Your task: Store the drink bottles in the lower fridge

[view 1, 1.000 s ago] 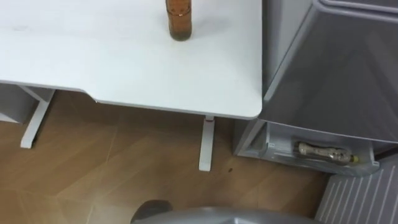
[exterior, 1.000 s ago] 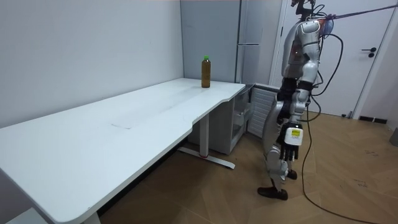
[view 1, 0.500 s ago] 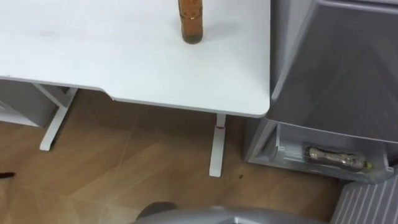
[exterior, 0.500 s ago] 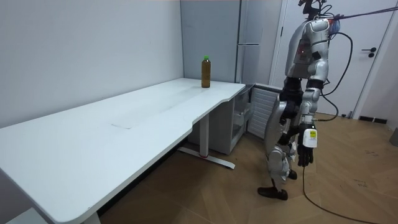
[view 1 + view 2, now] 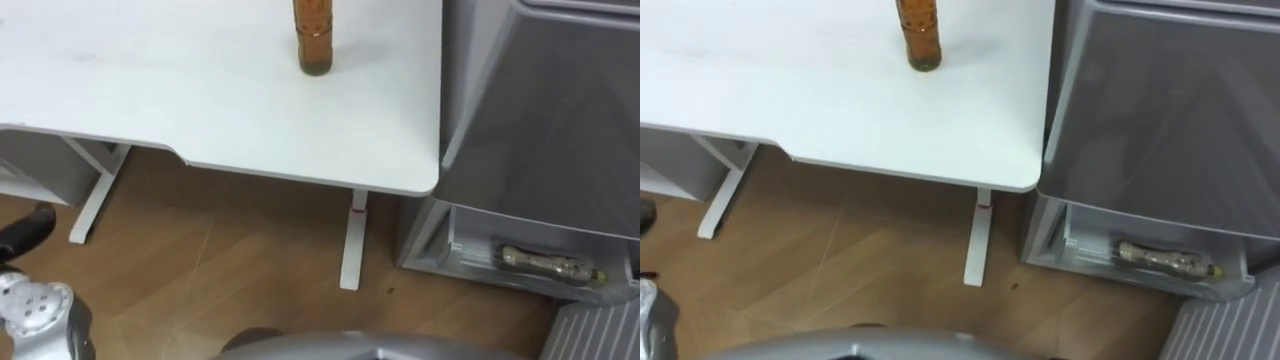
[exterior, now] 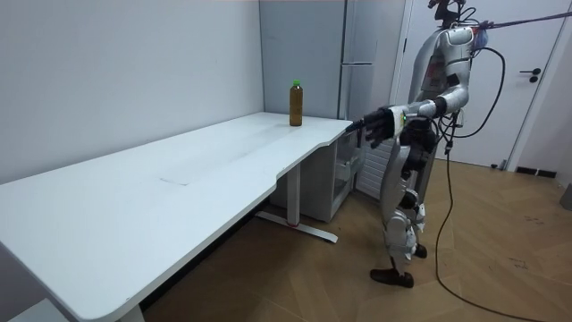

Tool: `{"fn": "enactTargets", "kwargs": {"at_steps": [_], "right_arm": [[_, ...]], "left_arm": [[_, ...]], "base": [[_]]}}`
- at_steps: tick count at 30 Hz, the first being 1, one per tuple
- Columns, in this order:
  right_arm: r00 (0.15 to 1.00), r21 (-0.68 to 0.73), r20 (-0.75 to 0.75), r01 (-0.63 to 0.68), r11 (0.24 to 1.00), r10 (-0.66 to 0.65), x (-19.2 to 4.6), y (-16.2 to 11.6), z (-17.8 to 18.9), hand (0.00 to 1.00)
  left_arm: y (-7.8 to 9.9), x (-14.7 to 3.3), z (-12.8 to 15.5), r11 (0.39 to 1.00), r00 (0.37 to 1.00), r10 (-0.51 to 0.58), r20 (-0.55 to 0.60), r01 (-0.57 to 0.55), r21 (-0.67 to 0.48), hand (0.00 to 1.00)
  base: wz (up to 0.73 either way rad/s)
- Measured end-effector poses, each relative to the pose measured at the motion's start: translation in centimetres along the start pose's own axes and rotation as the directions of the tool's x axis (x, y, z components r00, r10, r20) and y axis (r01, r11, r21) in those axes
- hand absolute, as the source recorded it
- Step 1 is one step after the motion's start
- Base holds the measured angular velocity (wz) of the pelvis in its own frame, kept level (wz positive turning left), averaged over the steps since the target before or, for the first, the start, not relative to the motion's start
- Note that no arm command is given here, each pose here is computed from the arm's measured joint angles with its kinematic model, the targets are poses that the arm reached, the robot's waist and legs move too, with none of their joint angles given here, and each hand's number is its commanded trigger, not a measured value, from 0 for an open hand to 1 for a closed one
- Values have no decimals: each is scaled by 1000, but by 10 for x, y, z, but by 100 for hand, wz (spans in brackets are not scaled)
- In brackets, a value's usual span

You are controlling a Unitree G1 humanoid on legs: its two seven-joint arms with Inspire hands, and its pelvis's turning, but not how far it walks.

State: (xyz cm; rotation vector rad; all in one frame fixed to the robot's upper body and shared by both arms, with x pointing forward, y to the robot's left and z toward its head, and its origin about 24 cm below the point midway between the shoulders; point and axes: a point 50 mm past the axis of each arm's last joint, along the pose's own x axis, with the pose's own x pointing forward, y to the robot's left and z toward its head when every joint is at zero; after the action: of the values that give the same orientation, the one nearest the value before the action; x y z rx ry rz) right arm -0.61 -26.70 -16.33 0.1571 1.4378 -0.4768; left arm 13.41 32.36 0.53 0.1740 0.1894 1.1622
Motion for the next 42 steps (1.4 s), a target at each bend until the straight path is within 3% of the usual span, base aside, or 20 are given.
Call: {"fn": "enactTargets", "kwargs": {"at_steps": [9, 17, 27, 32, 39, 42], "right_arm": [[998, -48, 40, -49, 998, 51, 0, 7, 7, 0], [996, -71, 61, -66, 995, 70, 1, 11, 10, 0], [993, -78, 79, -85, 993, 91, 1, 18, 18, 0], [989, -87, 91, -107, 990, 114, 2, 24, 22, 0], [991, -58, 80, -100, 993, 104, 2, 25, 18, 0], [991, -49, 82, -100, 994, 103, 2, 26, 18, 0]], "left_arm": [[-23, -15, 50, 983, 973, -88, 214, 119, -140, 0], [-52, -36, 104, 922, 865, -209, 456, 329, -202, 0], [-90, -60, 120, 795, 724, -443, 529, 589, -141, 0], [-102, -71, 119, 678, 620, -586, 522, 728, -103, 0], [-111, -70, 104, 584, 574, -703, 421, 803, -119, 0], [-113, -69, 99, 570, 572, -723, 388, 811, -132, 0]], "base": [[0], [-2], [-6], [-12], [-15], [-12]]}}
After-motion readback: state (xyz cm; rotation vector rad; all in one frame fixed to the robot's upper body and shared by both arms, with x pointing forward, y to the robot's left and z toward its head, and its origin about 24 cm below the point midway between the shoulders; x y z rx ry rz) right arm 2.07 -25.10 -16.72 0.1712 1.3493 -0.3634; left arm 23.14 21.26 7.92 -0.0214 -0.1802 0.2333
